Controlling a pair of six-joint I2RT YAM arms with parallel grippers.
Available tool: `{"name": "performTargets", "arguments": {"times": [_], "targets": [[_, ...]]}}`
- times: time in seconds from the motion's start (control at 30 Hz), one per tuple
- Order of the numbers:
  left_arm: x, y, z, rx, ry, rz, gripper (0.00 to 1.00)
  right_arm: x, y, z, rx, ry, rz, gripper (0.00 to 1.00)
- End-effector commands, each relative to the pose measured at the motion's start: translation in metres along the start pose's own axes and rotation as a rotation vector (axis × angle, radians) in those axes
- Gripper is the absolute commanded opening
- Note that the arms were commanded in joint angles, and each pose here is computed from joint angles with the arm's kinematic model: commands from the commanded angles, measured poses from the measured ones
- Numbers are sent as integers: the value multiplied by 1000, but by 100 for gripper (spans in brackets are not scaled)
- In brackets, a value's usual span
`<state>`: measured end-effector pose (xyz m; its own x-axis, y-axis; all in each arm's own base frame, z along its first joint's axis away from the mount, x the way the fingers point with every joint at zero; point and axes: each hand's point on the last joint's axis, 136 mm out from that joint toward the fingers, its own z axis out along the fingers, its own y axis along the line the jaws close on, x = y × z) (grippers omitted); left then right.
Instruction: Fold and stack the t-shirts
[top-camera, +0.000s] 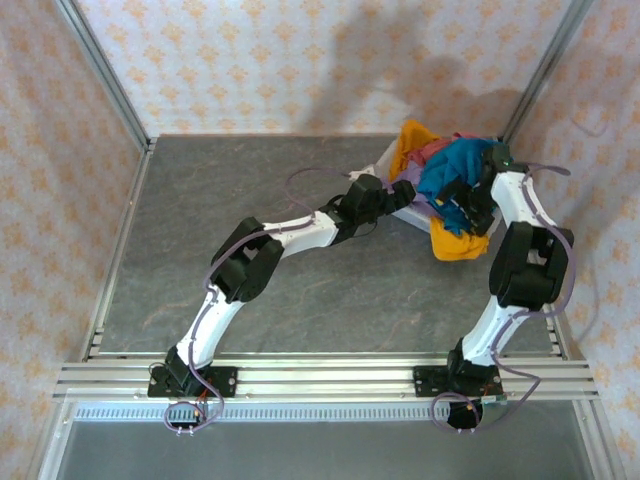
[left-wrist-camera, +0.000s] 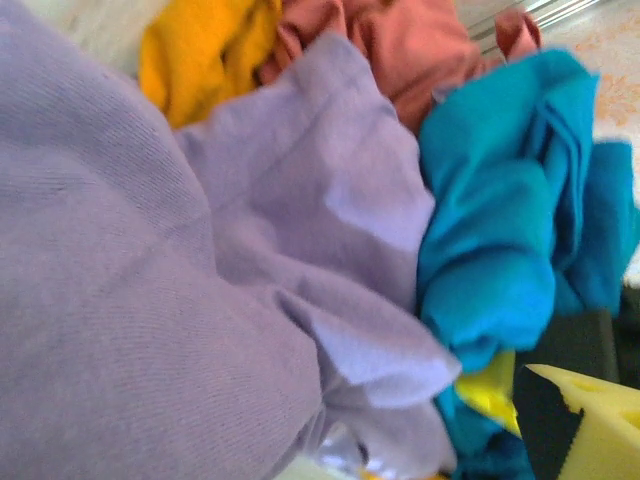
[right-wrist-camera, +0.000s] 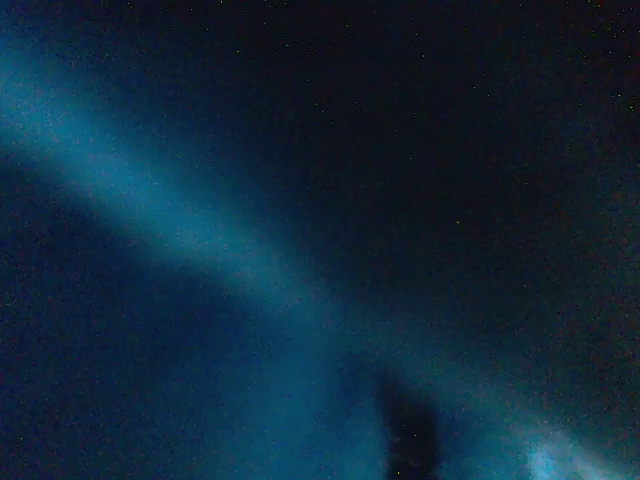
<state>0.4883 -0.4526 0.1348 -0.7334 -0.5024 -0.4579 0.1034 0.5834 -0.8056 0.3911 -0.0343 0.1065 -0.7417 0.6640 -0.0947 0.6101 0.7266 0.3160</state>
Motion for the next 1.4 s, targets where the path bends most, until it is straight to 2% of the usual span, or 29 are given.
{"name": "performTargets", "arguments": {"times": [0.0, 0.27, 0.47, 0.6, 0.7, 0.9, 1.13, 1.37], "targets": [[5, 2, 12, -4, 37, 8, 99, 42, -16, -10, 14, 68, 76, 99], [7, -23, 41, 84, 86, -12, 99, 98, 0, -15, -206, 157, 161, 99], [-8, -28, 47, 97, 85, 4, 99, 103, 8, -25, -210, 127, 123, 99], [-34, -20, 34, 67, 54, 15, 99, 85, -7, -20, -90, 66, 111, 99], [-55, -12, 11, 23, -4, 57, 99, 62, -16, -9, -34, -21, 146, 99], [-78, 4, -37, -32, -32, 115, 99, 31, 13, 25, -152, -37, 308, 99], [-72, 23, -98, -111, -29, 218, 99, -29, 34, 40, -146, -171, 421, 99], [-58, 47, -137, -202, 15, 257, 99, -69, 61, 65, -164, -168, 474, 99]]}}
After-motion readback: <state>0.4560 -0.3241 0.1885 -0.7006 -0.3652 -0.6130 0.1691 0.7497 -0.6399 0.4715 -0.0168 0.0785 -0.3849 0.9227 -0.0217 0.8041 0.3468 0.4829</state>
